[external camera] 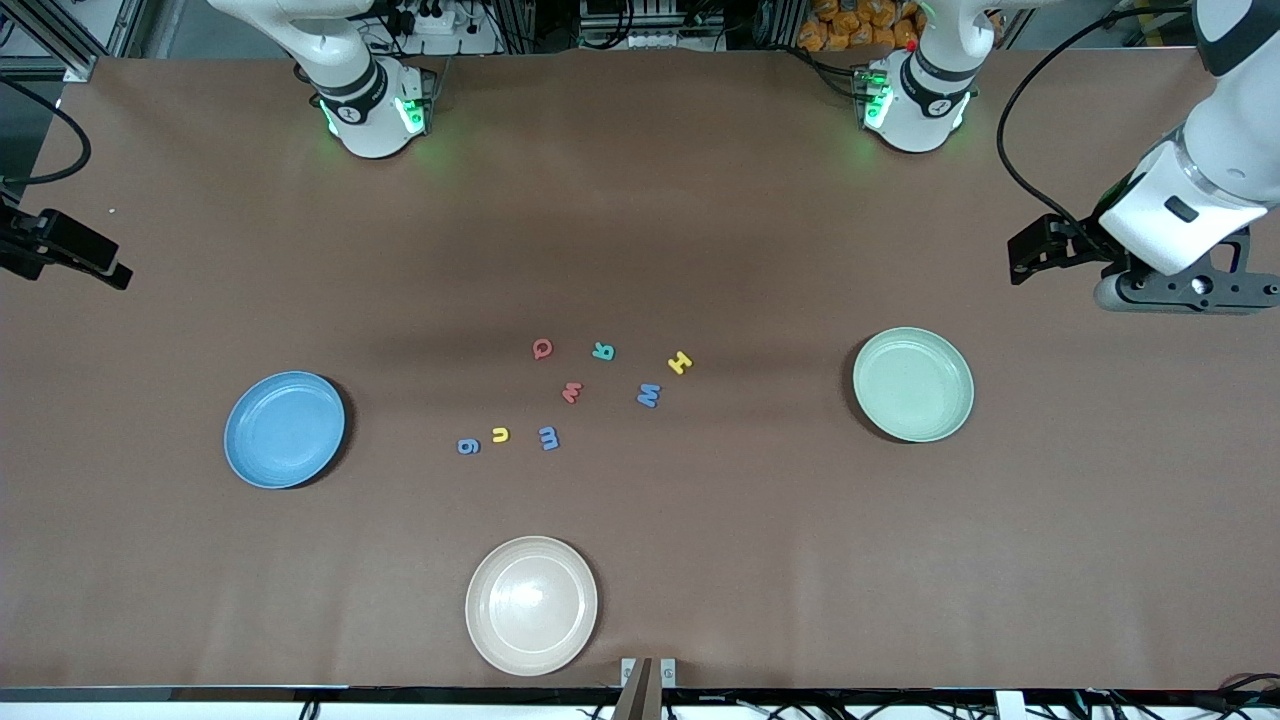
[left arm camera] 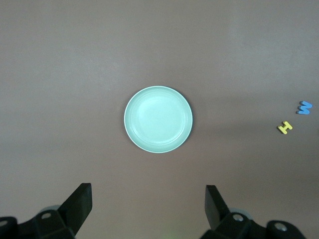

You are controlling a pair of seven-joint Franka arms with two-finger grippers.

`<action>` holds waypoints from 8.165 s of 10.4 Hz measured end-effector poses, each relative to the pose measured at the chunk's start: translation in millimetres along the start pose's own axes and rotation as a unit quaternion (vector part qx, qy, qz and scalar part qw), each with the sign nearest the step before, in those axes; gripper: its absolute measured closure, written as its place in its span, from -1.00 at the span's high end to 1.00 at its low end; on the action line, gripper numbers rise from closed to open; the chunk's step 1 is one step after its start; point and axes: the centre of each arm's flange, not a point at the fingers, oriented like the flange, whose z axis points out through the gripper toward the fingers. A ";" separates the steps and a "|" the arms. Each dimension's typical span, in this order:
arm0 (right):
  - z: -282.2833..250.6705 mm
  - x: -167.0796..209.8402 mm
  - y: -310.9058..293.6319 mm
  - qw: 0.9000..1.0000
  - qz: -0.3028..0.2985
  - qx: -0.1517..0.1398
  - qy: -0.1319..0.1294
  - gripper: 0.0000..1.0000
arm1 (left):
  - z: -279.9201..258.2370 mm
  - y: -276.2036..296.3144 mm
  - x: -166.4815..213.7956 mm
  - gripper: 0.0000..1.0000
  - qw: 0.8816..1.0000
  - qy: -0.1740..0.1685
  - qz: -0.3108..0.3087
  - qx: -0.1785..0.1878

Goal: Sort upper and lower case letters into plates
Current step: 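Move the left gripper from rest toward the foam letters, then lower the left gripper onto the yellow H and close it, then carry the H to the green plate while the right gripper reaches letters, then release the H in the green plate while the right gripper grasps g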

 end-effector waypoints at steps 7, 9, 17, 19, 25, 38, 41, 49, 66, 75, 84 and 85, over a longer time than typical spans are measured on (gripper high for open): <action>0.2 0.0 -0.4 1.000 0.000 0.000 0.000 1.00 | 31.5 46.7 0.9 1.00 0.999 -0.030 0.039 0.002; 0.3 0.1 -0.5 1.000 0.000 0.000 0.000 1.00 | 76.3 116.0 -1.1 1.00 0.997 -0.073 0.015 -0.008; 0.7 0.3 -0.6 1.000 0.000 0.000 -0.001 1.00 | 216.6 310.0 -9.3 1.00 0.992 -0.069 -0.103 -0.036; 0.7 0.3 -0.6 1.000 -0.001 0.000 -0.001 1.00 | 237.8 336.3 -13.7 1.00 0.991 -0.058 -0.114 -0.048; 0.7 0.3 -0.8 1.000 -0.001 0.000 -0.001 1.00 | 342.0 352.9 -5.3 1.00 0.989 -0.040 -0.145 -0.016; 0.7 0.5 -0.3 1.000 0.000 0.000 0.000 1.00 | 438.2 375.3 -32.9 0.96 0.917 -0.060 -0.394 0.000; 0.0 1.4 -0.7 1.000 0.000 0.000 0.004 1.00 | 443.7 379.6 -36.2 0.67 0.918 -0.059 -0.391 -0.002; 1.9 7.6 -4.0 1.000 -0.003 0.002 0.018 1.00 | 441.7 377.8 -33.1 0.59 0.929 -0.057 -0.366 -0.006; 171.0 74.6 -76.6 0.997 -0.051 -0.010 -0.052 1.00 | 395.7 340.9 2.9 -0.34 0.948 -0.051 -0.315 -0.009; 352.2 93.1 -189.6 0.997 -0.064 -0.009 -0.033 1.00 | 350.0 149.5 11.4 -0.34 0.979 -0.130 -0.152 0.044; 472.7 72.5 -226.8 0.998 -0.029 -0.022 -0.054 1.00 | 367.3 52.4 -0.3 0.56 0.991 -0.133 -0.020 0.005; 476.4 70.0 -229.2 0.998 -0.034 -0.026 -0.056 1.00 | 367.0 56.4 -0.8 0.88 0.991 -0.132 -0.028 0.007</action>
